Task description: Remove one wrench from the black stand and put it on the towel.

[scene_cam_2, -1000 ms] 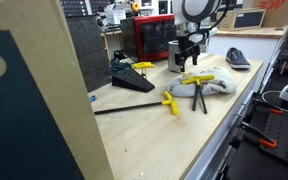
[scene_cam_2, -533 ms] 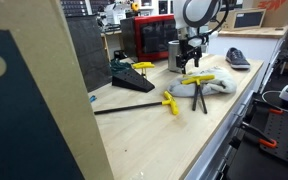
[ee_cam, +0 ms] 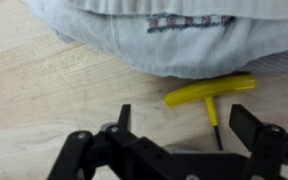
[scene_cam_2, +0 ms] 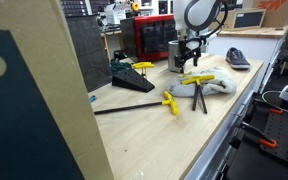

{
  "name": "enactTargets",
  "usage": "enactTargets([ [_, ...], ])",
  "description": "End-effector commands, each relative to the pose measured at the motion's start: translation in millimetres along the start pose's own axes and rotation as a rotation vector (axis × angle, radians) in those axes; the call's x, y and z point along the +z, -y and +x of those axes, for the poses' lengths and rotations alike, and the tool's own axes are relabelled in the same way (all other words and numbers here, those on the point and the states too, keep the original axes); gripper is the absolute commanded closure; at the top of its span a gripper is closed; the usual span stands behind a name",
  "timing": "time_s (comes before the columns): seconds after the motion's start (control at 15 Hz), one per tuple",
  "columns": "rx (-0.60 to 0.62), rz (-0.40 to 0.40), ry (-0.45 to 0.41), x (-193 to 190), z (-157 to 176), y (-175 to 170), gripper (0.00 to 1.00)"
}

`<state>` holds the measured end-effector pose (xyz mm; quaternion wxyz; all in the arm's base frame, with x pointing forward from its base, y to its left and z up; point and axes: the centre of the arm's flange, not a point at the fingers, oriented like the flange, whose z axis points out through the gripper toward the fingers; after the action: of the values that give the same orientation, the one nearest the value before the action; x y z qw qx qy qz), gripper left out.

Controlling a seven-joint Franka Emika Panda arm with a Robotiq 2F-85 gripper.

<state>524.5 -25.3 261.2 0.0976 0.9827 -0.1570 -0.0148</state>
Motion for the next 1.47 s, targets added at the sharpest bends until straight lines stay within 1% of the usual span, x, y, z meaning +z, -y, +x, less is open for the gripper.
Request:
enactTargets([
  [0.0, 0.011, 0.008, -0.027, 4, 9, 10, 0.0],
  [0.13, 0.003, 0.015, -0.027, 7, 13, 15, 0.0],
  [0.2, -0.001, 0.02, -0.026, 8, 14, 17, 0.04],
  [0.27, -0.009, 0.031, -0.021, 8, 15, 19, 0.28],
  [0.33, -0.009, 0.036, -0.022, 8, 16, 21, 0.29],
  [0.4, -0.01, 0.043, -0.021, 8, 17, 23, 0.32],
  [0.6, -0.008, 0.06, -0.018, 5, 19, 27, 0.57],
  [0.73, -0.01, 0.077, -0.011, 1, 19, 29, 0.7],
  [0.93, -0.055, 0.115, -0.001, -9, 9, 37, 0.94],
  [1.0, -0.065, 0.127, 0.008, -11, 8, 38, 0.99],
  [1.2, -0.112, 0.165, 0.021, -19, 2, 42, 1.0],
  [1.27, -0.123, 0.172, 0.016, -23, 0, 43, 0.98],
  [1.4, -0.142, 0.184, 0.001, -34, -3, 43, 0.98],
])
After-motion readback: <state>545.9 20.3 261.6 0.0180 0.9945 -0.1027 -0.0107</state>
